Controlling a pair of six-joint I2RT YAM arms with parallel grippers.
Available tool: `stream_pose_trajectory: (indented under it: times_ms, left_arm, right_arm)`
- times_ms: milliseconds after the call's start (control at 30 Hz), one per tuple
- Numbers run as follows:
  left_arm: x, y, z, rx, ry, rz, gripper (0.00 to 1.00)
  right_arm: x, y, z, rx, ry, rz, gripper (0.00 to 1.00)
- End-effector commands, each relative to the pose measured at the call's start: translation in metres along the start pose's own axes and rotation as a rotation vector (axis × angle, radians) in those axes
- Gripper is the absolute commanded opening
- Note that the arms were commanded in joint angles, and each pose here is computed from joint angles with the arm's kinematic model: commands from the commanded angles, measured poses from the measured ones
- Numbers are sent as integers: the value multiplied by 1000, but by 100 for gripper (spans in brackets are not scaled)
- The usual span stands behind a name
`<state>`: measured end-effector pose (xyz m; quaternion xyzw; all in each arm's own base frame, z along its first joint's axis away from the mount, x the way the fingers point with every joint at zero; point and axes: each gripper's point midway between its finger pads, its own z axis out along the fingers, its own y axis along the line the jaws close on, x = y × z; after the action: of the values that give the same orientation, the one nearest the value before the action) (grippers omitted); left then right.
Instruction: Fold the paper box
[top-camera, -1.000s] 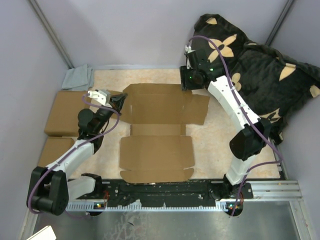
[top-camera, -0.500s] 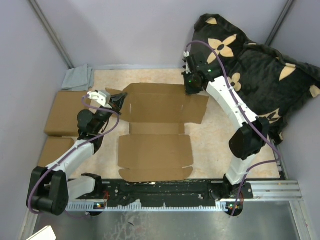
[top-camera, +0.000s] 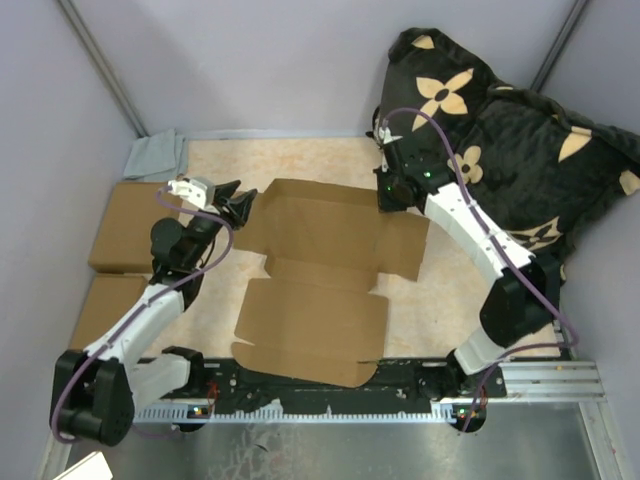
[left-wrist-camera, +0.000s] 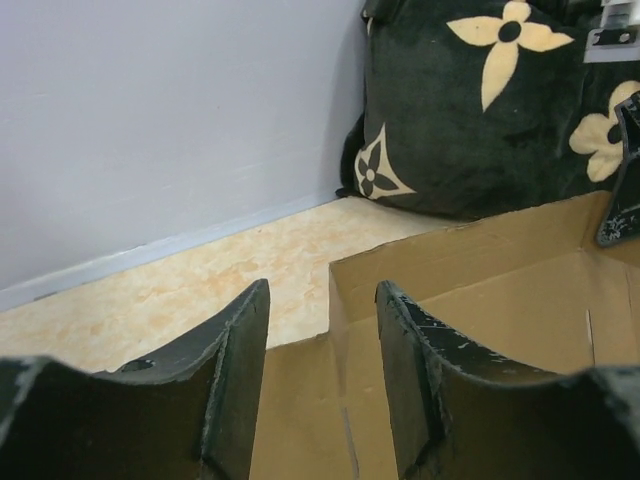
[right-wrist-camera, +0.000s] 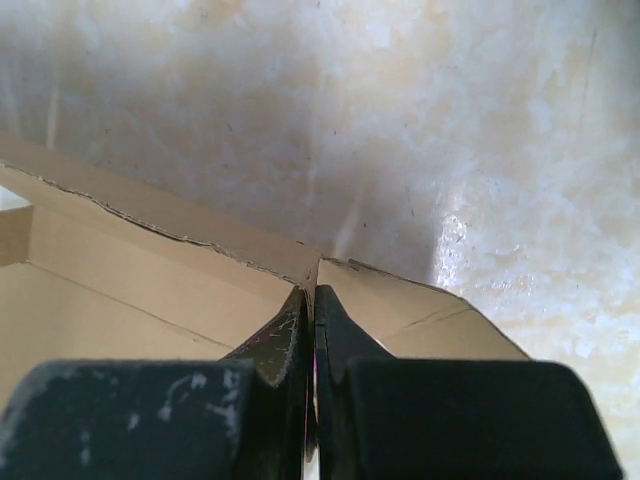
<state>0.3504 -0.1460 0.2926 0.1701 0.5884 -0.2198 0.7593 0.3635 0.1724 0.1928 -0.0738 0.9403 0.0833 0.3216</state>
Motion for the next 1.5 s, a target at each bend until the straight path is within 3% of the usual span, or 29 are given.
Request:
stream_pose_trajectory:
  times_ms: [0,267,467,667,867,1467]
  left_arm:
    - [-20,-4,-6,-16,13,-26,54]
    - [-33,-18,-21,27,91,-59,52]
    - [-18,-14,-17,4,145,-87,51]
    - [7,-12,-14,-25,250,-190,47]
    - [11,-17,-18,-35,279,-273,44]
    - [48,-28,-51,-96,457,-376,48]
  right_arm:
    - [-50,7,-32,-26,-290,59,0]
    - [-65,10,-42,-4,-489,42,0]
    - [-73,22,-32,56,-591,-30,0]
    - [-62,18,-15,68,-604,42,3]
    - [-45,16,-10,42,-603,92,3]
    - [-29,21,-3,4,-549,122,4]
